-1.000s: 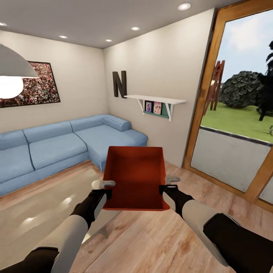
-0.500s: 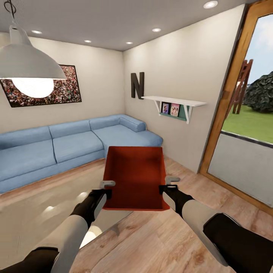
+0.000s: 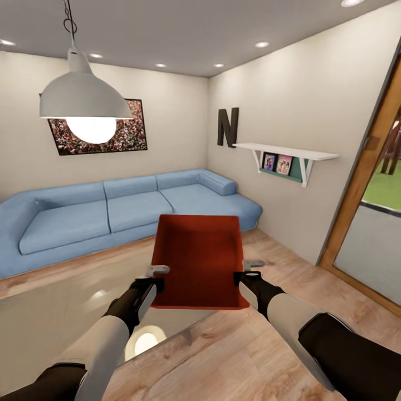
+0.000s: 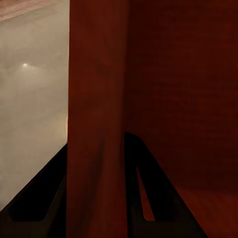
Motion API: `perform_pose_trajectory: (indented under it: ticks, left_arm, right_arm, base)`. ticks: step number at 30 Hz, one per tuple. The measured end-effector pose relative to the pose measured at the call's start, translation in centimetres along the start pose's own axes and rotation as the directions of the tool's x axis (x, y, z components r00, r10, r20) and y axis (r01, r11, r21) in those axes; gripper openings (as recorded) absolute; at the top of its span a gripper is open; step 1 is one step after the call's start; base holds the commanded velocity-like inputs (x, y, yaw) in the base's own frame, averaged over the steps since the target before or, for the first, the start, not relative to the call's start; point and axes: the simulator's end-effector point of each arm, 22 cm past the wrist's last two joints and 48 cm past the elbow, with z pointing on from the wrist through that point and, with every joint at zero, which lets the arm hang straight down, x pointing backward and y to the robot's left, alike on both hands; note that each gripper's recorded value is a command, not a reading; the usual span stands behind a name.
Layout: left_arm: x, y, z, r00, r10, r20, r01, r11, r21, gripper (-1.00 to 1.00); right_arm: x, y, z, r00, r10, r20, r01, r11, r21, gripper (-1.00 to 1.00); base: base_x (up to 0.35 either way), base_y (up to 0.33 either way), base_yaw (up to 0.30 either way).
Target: Move the two storage containers from the living room to the garage. In the garage, place one container on the floor and stack the other container on top of it (either order is fine).
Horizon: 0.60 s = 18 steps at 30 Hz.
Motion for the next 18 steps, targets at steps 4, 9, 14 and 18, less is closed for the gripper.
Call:
perform_pose_trajectory:
  ticks: [4, 9, 14, 18]
  left_arm:
    - [-0.11, 0.01, -0.09, 1.000, -0.001, 0.002, 0.001, 1.000, 0.000, -1.00]
    - [-0.23, 0.02, -0.19, 1.000, -0.001, 0.005, 0.001, 1.000, 0.000, -1.00]
    - [-0.33, -0.01, -0.30, 1.000, -0.001, 0.006, 0.001, 1.000, 0.001, -1.00]
    - [-0.43, -0.01, -0.38, 1.000, -0.002, 0.008, 0.002, 1.000, 0.001, -1.00]
  right_arm:
    - [-0.15, -0.01, -0.09, 1.000, 0.000, 0.002, 0.000, 1.000, 0.000, -1.00]
    - [-0.30, -0.03, -0.19, 1.000, -0.001, 0.005, 0.001, 1.000, 0.001, -1.00]
    - [-0.43, -0.09, -0.28, 1.000, -0.001, 0.006, 0.001, 1.000, 0.001, -1.00]
    - [-0.55, -0.10, -0.36, 1.000, -0.001, 0.008, 0.001, 1.000, 0.001, -1.00]
  base:
    - [0.000, 0.000, 0.287]
    - [0.000, 0.000, 0.287]
    - [0.000, 0.000, 0.287]
    - [0.000, 0.000, 0.287]
